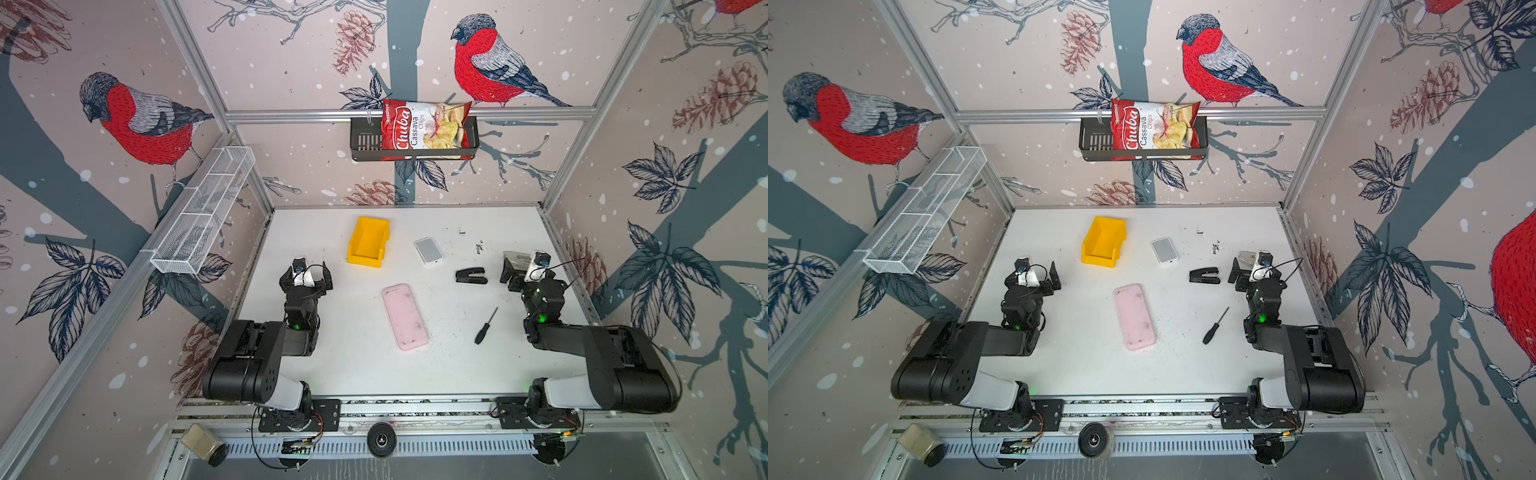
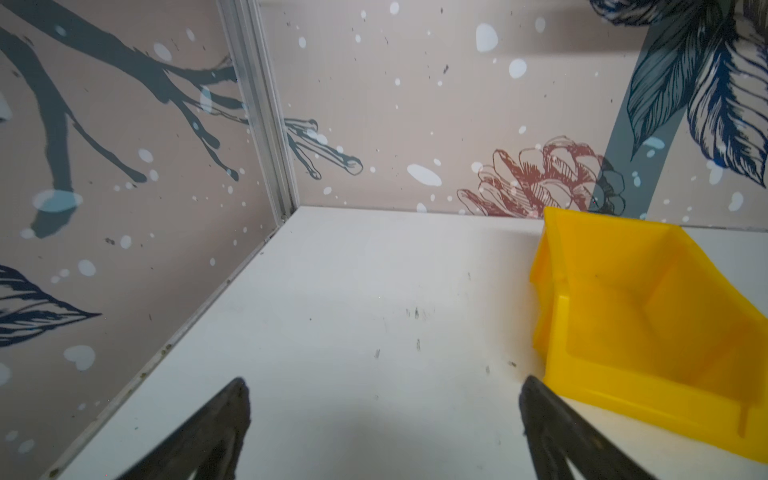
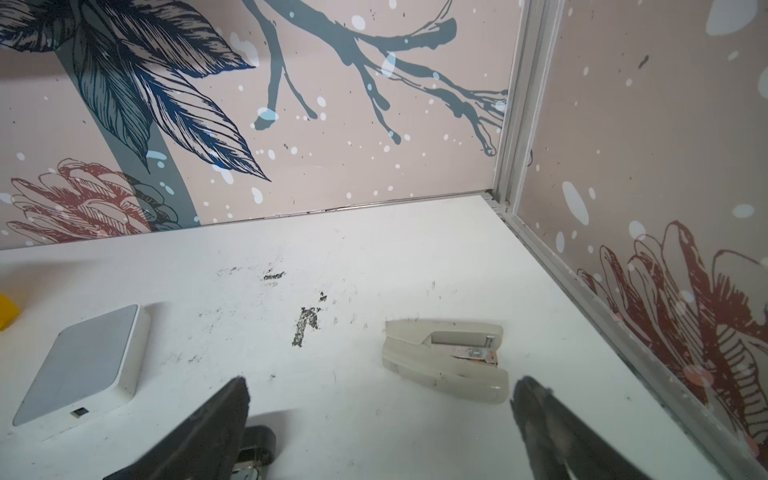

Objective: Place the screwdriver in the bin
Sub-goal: 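Reach the right gripper toward the black-handled screwdriver while the left arm moves forward, then lower the right gripper and grasp the screwdriver by its handle, lifting it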

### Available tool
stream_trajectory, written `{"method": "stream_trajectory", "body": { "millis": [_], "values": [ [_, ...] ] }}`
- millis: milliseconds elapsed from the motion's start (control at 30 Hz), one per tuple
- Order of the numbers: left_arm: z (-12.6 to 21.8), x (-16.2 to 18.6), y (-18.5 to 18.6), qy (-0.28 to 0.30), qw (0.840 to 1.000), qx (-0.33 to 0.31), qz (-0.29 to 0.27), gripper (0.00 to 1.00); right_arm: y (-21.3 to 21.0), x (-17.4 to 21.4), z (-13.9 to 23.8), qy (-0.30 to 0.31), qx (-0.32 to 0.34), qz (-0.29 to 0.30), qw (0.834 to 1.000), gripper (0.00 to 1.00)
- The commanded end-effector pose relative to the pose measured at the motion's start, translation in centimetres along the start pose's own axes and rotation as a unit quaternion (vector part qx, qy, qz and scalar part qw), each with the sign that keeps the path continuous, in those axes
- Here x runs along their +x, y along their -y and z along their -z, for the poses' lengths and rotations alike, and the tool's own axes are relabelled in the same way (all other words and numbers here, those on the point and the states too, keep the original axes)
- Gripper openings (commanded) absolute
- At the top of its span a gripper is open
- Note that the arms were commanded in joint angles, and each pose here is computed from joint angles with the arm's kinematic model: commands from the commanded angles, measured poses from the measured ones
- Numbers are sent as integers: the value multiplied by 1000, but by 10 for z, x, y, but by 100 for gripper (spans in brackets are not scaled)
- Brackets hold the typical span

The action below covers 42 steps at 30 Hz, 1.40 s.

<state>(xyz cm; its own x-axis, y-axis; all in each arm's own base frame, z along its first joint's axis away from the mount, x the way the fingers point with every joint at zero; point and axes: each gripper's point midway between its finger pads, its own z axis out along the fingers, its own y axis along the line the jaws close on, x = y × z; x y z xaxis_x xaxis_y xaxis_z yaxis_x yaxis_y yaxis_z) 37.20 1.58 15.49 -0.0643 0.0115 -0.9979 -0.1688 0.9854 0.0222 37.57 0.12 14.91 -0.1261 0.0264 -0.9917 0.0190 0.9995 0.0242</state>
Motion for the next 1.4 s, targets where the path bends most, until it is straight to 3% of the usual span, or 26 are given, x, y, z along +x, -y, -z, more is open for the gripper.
{"method": "stream_trajectory", "body": {
  "millis": [0, 267, 400, 500, 700, 833, 967, 1067, 1167, 1367],
  "values": [
    [1, -10, 2, -6, 1000, 7, -7, 100, -6, 0, 2, -19, -8, 3, 1000, 100],
    [16, -40, 59, -19, 985, 139, -99, 100, -23, -19, 20, -35, -2, -50, 998, 100],
    [29, -52, 98, -24, 970, 207, -123, 100, -27, -15, 28, -89, 34, -104, 990, 100],
    [43, -57, 128, -21, 956, 257, -138, 100, -41, -12, 36, -141, 15, -146, 979, 100],
    [77, -46, 182, -22, 918, 353, -180, 100, -59, 1, 58, -201, -28, -195, 960, 99],
    [109, -43, 218, -20, 885, 424, -190, 100, -50, 15, 74, -219, 5, -246, 944, 99],
    [135, -34, 246, -24, 854, 477, -206, 100, -39, 48, 90, -279, 62, -284, 915, 99],
    [147, -24, 261, -30, 831, 505, -232, 100, -38, 73, 101, -336, 97, -285, 892, 99],
    [158, -12, 275, -37, 805, 534, -256, 100, -40, 87, 103, -366, 115, -260, 886, 99],
    [171, 2, 291, -47, 779, 566, -266, 100, -50, 112, 99, -428, 121, -228, 866, 95]
  ]
}}
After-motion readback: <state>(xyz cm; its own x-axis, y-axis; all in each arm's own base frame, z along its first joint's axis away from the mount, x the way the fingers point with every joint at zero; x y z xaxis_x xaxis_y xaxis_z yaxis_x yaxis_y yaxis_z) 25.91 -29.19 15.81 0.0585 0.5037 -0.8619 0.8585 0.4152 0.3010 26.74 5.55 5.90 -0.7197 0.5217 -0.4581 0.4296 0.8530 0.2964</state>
